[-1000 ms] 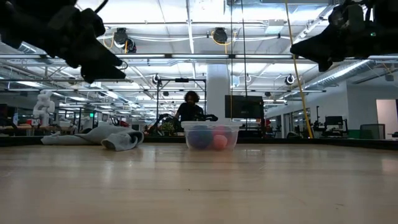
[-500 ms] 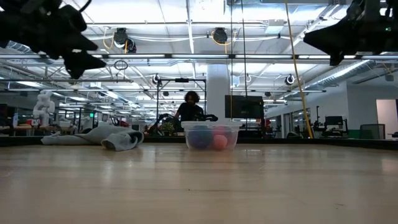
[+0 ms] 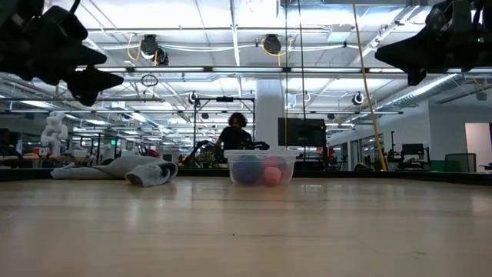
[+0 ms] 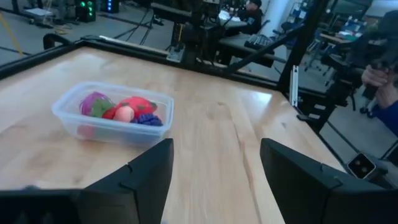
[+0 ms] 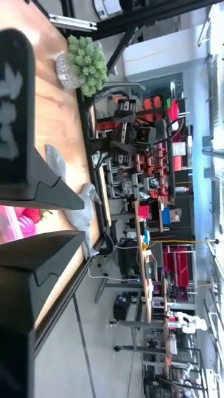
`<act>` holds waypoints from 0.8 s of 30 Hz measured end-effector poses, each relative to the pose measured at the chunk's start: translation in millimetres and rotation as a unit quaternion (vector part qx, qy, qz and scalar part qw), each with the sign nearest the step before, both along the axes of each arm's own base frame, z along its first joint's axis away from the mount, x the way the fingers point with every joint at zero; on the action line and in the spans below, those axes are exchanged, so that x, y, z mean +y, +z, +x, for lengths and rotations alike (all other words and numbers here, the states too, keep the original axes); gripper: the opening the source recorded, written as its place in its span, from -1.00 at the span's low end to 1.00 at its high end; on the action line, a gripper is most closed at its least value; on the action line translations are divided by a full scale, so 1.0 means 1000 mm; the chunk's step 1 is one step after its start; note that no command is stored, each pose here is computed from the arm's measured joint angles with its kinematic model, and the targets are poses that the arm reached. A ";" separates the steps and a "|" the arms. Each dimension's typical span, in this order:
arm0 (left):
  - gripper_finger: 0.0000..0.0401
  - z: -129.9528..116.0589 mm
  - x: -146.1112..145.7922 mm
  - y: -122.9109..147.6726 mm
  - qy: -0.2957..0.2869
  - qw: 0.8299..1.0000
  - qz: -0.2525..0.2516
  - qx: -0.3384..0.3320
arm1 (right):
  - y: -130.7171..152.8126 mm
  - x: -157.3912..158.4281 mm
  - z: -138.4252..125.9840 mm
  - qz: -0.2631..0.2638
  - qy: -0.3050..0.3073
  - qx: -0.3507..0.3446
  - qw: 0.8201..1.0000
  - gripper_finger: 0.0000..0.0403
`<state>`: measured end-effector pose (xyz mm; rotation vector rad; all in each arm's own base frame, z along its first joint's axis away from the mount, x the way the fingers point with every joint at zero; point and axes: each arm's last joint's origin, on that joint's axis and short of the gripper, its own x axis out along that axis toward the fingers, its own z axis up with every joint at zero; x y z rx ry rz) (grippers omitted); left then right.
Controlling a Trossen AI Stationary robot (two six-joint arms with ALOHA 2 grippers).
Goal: Pick and placing Produce into tupperware
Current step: Return to Home Position
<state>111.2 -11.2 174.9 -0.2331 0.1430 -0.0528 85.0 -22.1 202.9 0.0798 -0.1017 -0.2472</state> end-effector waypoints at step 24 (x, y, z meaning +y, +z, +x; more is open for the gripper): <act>0.22 -0.023 0.004 -0.003 0.040 0.998 0.036 0.014 | 0.004 0.002 0.000 -0.033 0.021 -0.016 0.999 -0.73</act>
